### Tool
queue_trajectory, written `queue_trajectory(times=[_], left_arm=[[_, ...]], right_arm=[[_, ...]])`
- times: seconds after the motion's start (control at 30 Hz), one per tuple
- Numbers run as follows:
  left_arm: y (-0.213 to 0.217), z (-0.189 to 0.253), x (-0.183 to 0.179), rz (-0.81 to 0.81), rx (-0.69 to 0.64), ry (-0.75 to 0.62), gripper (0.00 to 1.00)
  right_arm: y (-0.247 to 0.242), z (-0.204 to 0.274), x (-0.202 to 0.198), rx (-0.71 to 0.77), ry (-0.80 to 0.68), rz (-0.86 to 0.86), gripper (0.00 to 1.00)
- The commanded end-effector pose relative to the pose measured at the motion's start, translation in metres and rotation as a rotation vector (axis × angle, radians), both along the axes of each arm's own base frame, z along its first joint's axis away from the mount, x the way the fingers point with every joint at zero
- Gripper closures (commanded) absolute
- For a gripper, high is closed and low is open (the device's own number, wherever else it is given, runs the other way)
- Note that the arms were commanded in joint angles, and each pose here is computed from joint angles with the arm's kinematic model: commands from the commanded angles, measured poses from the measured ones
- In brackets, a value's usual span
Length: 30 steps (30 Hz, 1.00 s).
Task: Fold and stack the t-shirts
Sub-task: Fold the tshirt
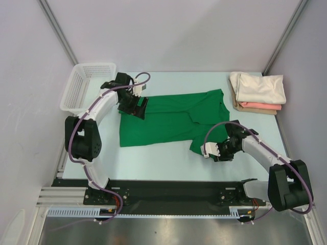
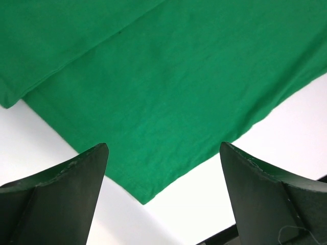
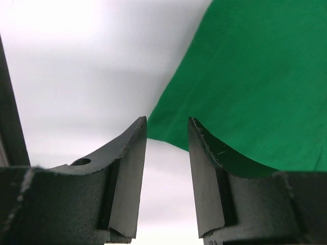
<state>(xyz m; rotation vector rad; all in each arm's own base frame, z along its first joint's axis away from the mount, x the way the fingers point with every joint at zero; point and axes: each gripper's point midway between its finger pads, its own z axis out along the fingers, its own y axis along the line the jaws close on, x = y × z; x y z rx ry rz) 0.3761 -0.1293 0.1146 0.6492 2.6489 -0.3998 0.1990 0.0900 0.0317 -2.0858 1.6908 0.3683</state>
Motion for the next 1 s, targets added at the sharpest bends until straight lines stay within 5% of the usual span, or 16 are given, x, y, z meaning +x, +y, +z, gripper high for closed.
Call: queue_trajectory(times=[0.0,0.6,0.73,0.97], left_arm=[[0.006,0.01,0.008,-0.027,0.05,-0.061,0.05],[0.042,-0.014,-0.02,-0.082,0.212,-0.046,0.11],[0.055,-0.033,-0.043,-0.173,0.245,-0.024,0.2],[0.085,-0.063,-0.095,-0.458,0.366,-0.09,0.33]], right_arm=[[-0.008,-0.002,-0.005,-0.038,0.014,0.05,0.58],[-0.021,-0.022,0.002,-0.078,0.051,0.07,0.6],[-0.022,-0.016,0.006,-0.082,0.058,0.044,0.94],[-0.021,-0.007,0.01,-0.072,0.053,0.003,1.0]])
